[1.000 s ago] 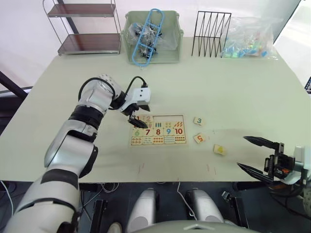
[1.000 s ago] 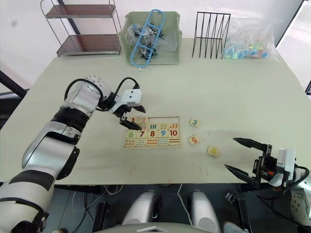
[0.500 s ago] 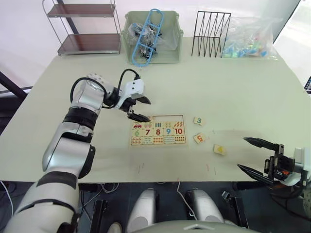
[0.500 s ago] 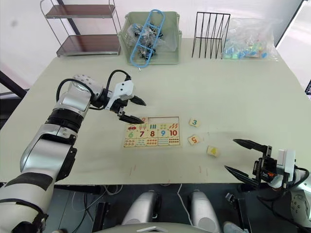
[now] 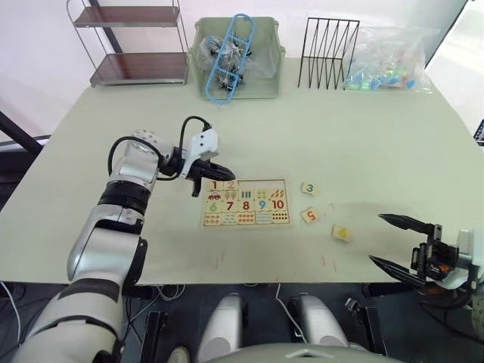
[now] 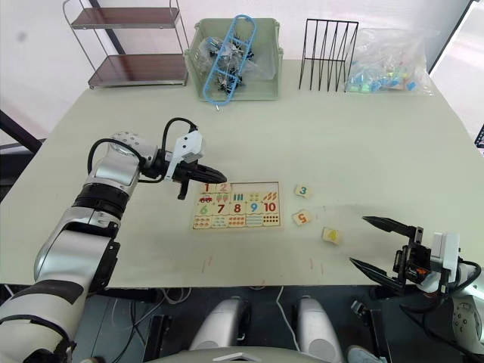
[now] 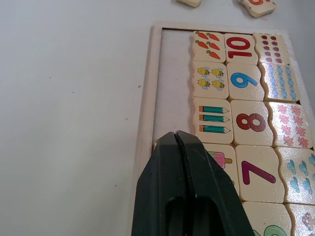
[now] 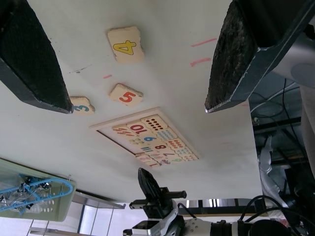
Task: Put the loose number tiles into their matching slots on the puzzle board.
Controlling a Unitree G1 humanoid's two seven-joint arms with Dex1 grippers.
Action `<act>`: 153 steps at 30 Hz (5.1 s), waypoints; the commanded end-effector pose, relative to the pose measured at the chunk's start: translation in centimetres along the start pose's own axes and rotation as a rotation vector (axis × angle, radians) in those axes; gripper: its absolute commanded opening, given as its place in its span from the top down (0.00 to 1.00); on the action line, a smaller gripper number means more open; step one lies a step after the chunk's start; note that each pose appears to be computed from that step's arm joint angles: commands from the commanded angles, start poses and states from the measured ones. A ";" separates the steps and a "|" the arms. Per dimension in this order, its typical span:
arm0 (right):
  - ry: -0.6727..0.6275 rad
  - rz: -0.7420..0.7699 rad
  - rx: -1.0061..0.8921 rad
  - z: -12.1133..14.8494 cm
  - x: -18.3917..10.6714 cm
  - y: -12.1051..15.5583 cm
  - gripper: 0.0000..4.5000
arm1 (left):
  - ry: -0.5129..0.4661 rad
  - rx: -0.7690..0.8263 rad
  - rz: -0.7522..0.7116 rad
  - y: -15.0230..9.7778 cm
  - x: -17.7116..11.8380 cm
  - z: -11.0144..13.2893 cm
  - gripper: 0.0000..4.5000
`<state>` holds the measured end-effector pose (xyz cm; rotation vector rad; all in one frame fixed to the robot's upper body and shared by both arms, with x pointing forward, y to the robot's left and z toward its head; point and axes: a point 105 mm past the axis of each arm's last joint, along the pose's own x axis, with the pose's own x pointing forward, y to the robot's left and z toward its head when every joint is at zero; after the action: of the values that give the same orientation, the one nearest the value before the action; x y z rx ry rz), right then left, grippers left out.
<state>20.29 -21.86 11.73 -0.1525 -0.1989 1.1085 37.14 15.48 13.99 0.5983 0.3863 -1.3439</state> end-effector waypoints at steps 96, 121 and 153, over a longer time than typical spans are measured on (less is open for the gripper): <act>0.166 -0.438 0.096 -2.9 -6.2 -2.3 0.00 | -0.313 -0.510 0.828 -14.9 -11.9 -9.8 0.02; 0.123 -0.371 0.064 -1.6 -4.0 -3.1 0.00 | -0.280 -0.382 0.719 -14.8 -10.3 -9.9 0.02; 0.400 -0.024 0.049 -2.6 10.1 -9.3 0.00 | -0.426 -0.218 0.310 -13.3 -7.6 -5.0 0.02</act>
<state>32.95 -17.12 11.67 -0.2995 0.1845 1.0352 23.13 23.19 10.94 0.1458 0.1262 -1.0549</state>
